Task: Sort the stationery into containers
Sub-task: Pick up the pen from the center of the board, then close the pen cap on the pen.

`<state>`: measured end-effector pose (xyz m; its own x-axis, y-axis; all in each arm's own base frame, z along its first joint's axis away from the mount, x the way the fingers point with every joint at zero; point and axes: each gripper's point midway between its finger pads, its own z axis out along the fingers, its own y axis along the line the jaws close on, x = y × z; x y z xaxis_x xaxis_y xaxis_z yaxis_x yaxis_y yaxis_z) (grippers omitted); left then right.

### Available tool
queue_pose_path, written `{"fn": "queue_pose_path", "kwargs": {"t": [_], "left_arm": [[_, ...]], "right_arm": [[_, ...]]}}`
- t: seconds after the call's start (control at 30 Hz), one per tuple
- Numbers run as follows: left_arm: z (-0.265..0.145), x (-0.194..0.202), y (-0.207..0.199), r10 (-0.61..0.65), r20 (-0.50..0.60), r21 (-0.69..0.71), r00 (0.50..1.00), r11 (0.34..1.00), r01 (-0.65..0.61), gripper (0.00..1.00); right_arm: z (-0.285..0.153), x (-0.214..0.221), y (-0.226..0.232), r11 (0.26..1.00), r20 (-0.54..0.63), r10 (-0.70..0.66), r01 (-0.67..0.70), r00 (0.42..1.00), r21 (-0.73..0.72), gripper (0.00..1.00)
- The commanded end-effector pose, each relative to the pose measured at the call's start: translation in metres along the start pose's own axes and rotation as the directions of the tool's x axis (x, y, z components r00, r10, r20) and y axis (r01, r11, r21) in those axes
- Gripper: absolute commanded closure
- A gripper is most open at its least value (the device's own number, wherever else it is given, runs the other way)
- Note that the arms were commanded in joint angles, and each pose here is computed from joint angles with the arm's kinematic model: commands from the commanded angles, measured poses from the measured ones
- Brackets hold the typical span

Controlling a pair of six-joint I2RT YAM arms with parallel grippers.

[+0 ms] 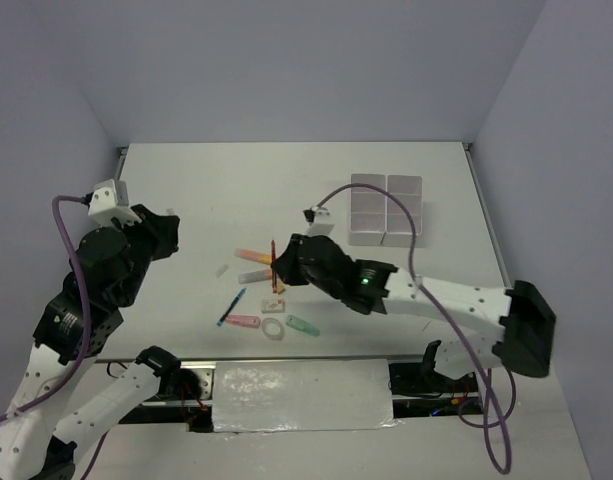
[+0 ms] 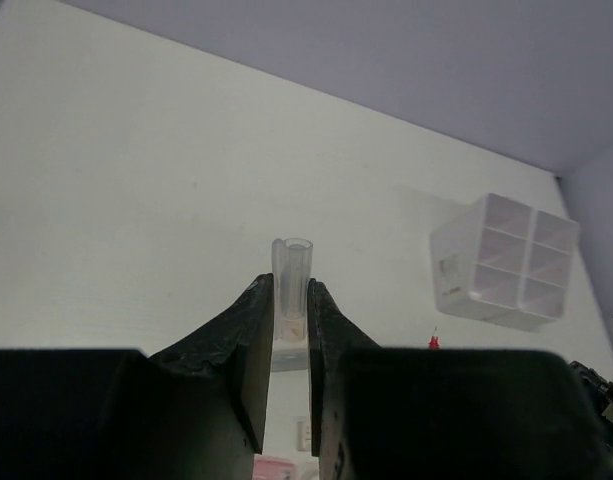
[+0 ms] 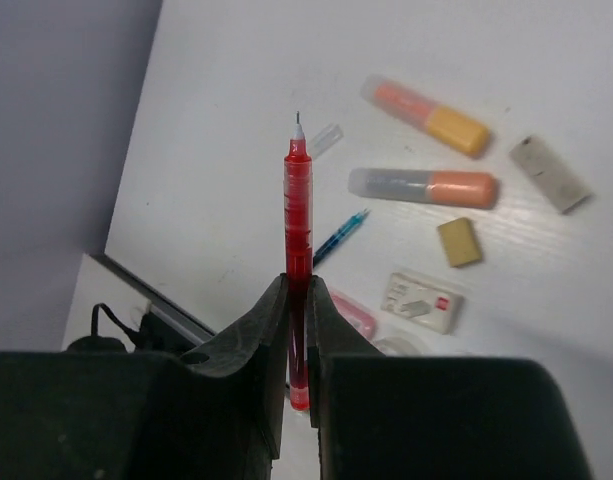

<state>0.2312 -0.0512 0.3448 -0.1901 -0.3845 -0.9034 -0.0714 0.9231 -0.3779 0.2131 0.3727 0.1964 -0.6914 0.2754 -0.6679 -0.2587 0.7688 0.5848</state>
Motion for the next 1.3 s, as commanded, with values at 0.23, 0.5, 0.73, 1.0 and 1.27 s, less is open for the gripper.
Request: {"fn": "queue_pose_path", "kwargs": {"t": [0.23, 0.5, 0.73, 1.0, 1.27], "left_arm": [[0.001, 0.002, -0.129, -0.196, -0.061, 0.614, 0.979, 0.766, 0.191, 1.00], [-0.028, -0.001, -0.171, -0.312, -0.097, 0.854, 0.945, 0.461, 0.240, 1.00], [-0.051, -0.009, -0.174, -0.343, -0.072, 0.911, 0.937, 0.360, 0.202, 1.00], [-0.054, -0.008, -0.170, -0.343, -0.054, 0.909, 0.938, 0.372, 0.189, 1.00], [-0.051, -0.004, -0.171, -0.352, -0.099, 0.900, 0.931, 0.368, 0.235, 1.00]], "right_arm": [[-0.092, -0.024, 0.014, 0.807, 0.210, -0.318, 0.381, 0.924, -0.452, 1.00], [-0.134, -0.025, 0.037, 0.684, 0.271, -0.234, 0.356, 0.934, -0.636, 1.00], [-0.138, -0.024, 0.058, 0.609, 0.269, -0.191, 0.329, 0.944, -0.721, 1.00], [-0.137, -0.037, 0.076, 0.580, 0.306, -0.173, 0.348, 0.936, -0.737, 1.00], [-0.133, -0.052, 0.087, 0.582, 0.361, -0.182, 0.397, 0.914, -0.710, 1.00]]}}
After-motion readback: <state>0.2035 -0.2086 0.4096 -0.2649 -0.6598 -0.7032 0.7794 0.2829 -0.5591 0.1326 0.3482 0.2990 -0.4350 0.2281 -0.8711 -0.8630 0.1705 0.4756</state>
